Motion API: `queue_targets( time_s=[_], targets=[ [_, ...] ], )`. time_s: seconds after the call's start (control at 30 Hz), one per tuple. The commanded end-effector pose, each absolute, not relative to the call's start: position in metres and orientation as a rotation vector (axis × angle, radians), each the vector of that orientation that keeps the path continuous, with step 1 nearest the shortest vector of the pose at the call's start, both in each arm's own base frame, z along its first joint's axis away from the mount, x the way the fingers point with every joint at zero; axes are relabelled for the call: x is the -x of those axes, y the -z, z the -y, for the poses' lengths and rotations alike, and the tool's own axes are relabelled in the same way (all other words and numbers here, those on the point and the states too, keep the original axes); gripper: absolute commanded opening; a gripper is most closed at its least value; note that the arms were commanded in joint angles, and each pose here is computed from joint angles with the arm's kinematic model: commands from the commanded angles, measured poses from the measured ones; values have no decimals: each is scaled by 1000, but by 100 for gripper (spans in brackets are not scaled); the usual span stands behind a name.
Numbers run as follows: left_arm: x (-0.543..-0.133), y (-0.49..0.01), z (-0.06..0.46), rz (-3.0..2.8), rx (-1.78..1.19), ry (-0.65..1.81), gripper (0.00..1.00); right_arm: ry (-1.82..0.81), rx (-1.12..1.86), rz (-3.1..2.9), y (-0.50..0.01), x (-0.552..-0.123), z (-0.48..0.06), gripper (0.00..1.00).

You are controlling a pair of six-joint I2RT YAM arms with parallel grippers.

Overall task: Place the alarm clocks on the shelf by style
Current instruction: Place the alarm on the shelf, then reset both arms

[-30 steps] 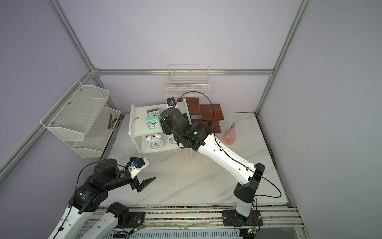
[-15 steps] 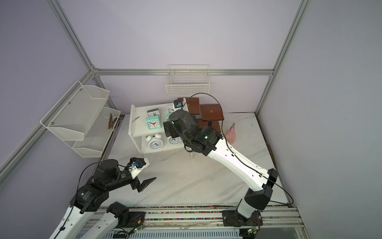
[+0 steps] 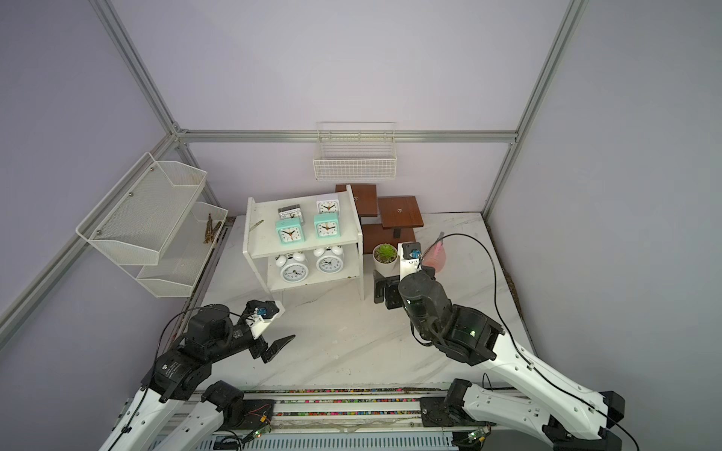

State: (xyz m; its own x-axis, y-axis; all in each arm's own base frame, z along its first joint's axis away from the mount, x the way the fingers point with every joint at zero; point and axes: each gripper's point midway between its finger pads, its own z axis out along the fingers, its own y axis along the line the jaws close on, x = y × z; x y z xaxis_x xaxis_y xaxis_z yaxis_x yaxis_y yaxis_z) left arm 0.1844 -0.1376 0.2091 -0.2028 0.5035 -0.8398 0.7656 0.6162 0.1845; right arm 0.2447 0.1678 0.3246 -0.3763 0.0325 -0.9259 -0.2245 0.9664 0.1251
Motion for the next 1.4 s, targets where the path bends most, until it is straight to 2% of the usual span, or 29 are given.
queue_targets(
  time_s=[0.0,0.2,0.43,0.67,0.87,1.37],
  targets=[
    [-188,-213,139,-1827,-1006,328,100,-258,49,-1940,-298,-246,-156,100],
    [-195,-201,136,-1842,-992,291,100,-166,40,-1984,-237,-254,-146,100],
    [-217,-171,124,-1913,-959,190,100,-119,-69,-2035,-185,-290,-110,100],
    [-250,-159,93,-1959,-776,167,100,52,-189,-2011,-166,-324,-45,100],
    [-273,-153,64,-1953,-590,141,100,164,-176,-1886,-164,-334,-15,100],
    [-334,-151,18,-1749,-255,28,100,88,-132,-1830,-139,-364,-8,100]
  ],
)
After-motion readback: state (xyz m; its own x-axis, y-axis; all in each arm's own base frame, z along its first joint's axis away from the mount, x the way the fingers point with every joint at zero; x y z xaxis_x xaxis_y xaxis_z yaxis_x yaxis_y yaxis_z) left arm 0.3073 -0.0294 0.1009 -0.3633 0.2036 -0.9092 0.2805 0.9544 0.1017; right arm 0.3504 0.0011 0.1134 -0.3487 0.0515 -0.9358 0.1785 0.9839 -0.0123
